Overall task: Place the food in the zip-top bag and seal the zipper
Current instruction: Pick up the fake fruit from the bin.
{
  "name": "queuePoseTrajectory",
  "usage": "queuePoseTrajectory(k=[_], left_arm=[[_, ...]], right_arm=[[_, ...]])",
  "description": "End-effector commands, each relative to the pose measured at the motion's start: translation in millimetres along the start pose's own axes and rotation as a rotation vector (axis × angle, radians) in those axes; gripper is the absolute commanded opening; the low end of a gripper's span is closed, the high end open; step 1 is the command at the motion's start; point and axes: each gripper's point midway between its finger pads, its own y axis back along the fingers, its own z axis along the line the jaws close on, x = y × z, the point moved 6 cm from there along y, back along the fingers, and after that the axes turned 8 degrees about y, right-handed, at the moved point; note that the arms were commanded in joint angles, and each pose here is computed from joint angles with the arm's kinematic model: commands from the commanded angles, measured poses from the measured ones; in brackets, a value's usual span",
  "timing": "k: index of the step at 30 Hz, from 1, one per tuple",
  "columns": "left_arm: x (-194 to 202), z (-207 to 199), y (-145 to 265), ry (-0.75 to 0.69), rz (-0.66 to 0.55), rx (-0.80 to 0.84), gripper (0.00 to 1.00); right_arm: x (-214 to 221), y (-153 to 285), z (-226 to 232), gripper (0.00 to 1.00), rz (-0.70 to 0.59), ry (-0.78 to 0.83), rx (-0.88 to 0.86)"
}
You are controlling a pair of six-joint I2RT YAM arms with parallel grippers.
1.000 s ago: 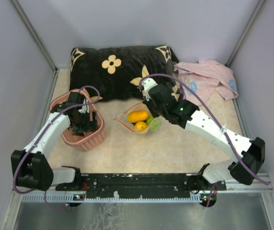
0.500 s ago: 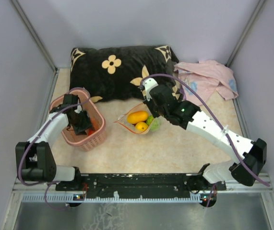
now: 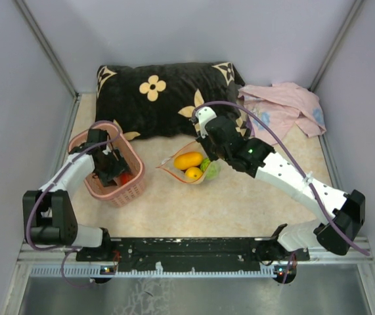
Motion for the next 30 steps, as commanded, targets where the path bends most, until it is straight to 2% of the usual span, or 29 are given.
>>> queuePoseTrajectory(k=[1,7,9,12,15,19,30], left_arm=[[2,7,-14,0.037,0.017,-0.055,0.77],[3,15,-33,0.033,0.042,-0.113,0.75],[4,15,-37,0.034,0.051,-0.113,0.71],[3,14,-36,0.03,0.049,-0.107,0.59],[-2,11,-22,0.031,0.006,-0.089,0.46],[-9,5,6,0.034,-0.095,-0.036,0.38],[-19,-7,74,0.005,-0.317,0.129,0.32]], right_arm=[[-20,12,-11,0.0,-0.101,-0.026,0.038],[-18,10,-12,0.0,-0.109,-0.038,0.049],[-18,10,-12,0.0,-0.114,-0.042,0.048],[-18,9,-13,0.0,-0.107,-0.039,0.047],[-21,12,-15,0.0,-0.112,-0.038,0.058],[-25,14,-16,0.0,-0.123,-0.042,0.057],[-39,10,-14,0.0,-0.125,-0.061,0.038]])
